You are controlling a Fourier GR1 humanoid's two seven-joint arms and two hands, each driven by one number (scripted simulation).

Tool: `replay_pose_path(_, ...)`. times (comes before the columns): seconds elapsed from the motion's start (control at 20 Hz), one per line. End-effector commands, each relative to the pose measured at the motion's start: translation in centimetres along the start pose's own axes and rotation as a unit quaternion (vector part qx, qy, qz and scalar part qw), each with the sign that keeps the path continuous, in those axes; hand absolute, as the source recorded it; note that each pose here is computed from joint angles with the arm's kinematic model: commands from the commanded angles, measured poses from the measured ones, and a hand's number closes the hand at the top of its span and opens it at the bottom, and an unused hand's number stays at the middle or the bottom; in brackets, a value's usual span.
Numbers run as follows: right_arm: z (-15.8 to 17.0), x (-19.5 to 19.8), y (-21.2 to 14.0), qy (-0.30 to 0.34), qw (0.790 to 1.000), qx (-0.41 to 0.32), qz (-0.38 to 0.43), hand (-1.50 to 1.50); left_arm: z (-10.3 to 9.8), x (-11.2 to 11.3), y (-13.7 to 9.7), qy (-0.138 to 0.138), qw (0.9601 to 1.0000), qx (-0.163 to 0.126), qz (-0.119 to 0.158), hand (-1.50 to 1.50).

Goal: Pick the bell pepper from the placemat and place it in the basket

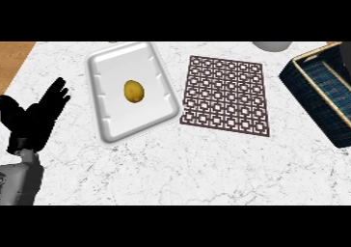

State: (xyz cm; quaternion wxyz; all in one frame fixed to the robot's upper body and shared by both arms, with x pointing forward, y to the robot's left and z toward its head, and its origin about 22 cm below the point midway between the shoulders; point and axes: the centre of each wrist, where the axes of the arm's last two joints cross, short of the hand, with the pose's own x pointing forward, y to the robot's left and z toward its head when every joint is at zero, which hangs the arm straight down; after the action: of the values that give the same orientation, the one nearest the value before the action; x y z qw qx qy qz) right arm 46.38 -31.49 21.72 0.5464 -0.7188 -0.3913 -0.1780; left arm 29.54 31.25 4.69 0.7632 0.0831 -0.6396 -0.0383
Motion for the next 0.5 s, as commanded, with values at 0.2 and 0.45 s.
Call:
replay_pose_path(0.2, -1.4, -3.3, 1.1, 0.013, 0.999, -0.009, -0.029, -1.5, 0.5, -1.3, -0.1, -0.006, 1.0, 0.0, 0.004, 0.0)
replay_pose_path(0.45, -0.5, -1.2, -0.1, 0.009, 0.995, -0.026, -0.092, -1.5, -1.0, -0.7, -0.5, 0.01, 0.9999, 0.006, 0.0, 0.0)
